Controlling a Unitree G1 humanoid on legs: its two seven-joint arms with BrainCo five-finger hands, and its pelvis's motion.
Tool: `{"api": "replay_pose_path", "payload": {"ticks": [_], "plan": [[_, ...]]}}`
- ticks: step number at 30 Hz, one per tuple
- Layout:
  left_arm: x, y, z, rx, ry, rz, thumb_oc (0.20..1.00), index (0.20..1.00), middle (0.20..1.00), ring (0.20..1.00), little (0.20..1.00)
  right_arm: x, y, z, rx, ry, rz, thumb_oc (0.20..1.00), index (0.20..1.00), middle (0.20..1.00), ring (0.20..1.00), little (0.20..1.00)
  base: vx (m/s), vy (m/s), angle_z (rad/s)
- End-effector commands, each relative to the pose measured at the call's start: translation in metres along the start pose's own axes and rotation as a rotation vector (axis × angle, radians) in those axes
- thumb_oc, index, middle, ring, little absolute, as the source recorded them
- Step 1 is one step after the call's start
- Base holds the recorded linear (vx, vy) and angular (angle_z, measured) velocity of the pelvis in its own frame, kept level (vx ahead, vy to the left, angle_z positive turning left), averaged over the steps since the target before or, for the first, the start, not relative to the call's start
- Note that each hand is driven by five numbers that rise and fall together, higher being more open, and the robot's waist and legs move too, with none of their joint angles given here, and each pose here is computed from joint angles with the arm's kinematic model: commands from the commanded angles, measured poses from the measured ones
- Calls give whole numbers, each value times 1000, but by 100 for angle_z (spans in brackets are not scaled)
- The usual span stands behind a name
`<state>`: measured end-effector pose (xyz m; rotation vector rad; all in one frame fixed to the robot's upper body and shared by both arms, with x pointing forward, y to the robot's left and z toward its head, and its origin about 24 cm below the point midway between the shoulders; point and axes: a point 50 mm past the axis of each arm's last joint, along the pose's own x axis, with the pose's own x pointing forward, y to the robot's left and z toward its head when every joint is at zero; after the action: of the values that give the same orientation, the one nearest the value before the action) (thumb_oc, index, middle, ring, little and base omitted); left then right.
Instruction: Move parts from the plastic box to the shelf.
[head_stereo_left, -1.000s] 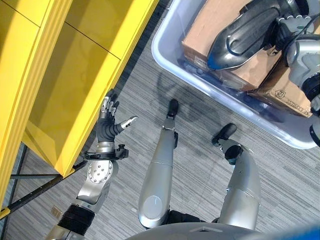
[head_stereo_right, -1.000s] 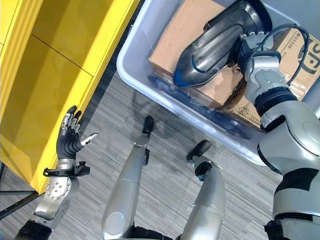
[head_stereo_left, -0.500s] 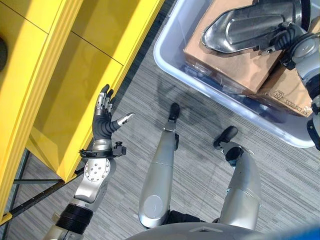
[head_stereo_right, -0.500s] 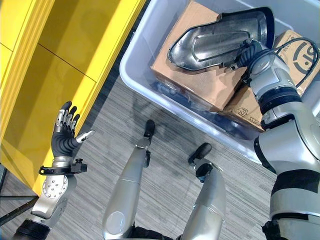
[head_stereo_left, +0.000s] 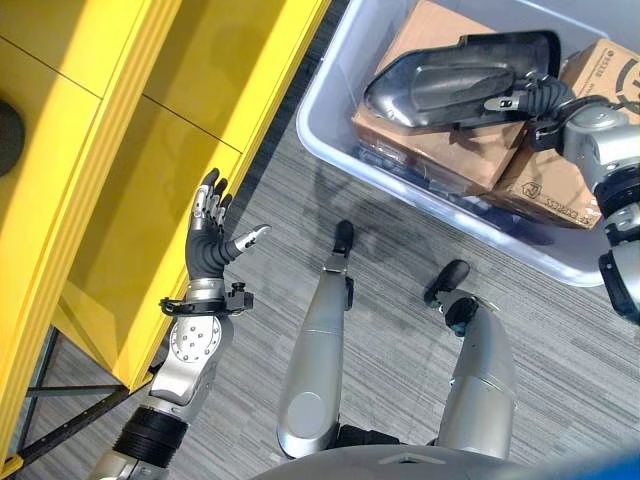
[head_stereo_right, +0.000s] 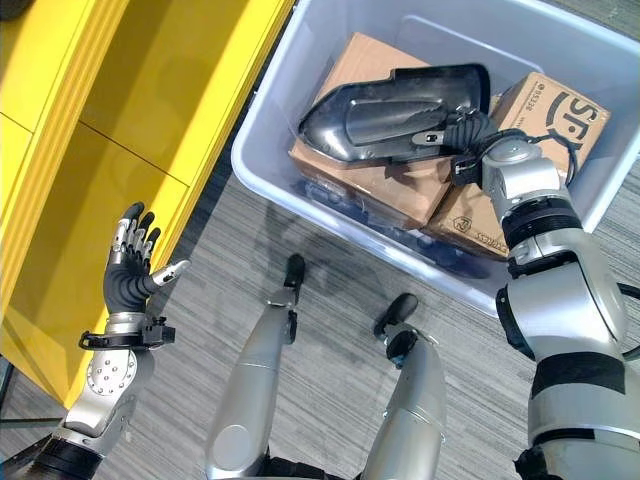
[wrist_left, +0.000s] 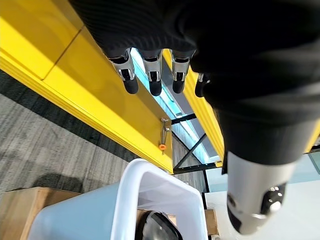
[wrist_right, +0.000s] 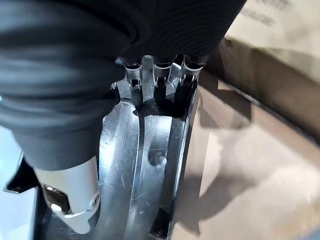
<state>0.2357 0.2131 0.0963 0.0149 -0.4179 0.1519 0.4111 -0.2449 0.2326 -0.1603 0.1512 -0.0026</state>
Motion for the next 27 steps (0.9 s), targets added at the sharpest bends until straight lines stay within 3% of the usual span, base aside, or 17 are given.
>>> {"api": "replay_pose_path", "payload": {"ticks": [1, 12, 19, 24, 27], "plan": [[3, -3, 9, -41, -71, 1, 1000, 1000, 1000, 1000, 1000, 6, 39, -37, 236, 96, 194, 1000, 1000, 1000, 1000, 1000, 4, 47, -3], [4, -16, 4, -61, -69, 1, 1000, 1000, 1000, 1000, 1000, 3, 105, -42, 639, 67, 405, 1000, 1000, 1000, 1000, 1000, 10, 52, -4], [7, -20, 6, -62, -75, -10, 1000, 1000, 1000, 1000, 1000, 6, 93, -42, 593, -13, 228, 1000, 1000, 1000, 1000, 1000, 2, 5, 1], [8, -23, 8, -60, -76, -10, 1000, 1000, 1000, 1000, 1000, 5, 72, -39, 804, -47, 101, 1000, 1000, 1000, 1000, 1000, 0, 0, 0], [8, -25, 8, -65, -75, 1, 1000, 1000, 1000, 1000, 1000, 3, 68, -37, 971, -84, 128, 1000, 1000, 1000, 1000, 1000, 0, 2, -6]]}}
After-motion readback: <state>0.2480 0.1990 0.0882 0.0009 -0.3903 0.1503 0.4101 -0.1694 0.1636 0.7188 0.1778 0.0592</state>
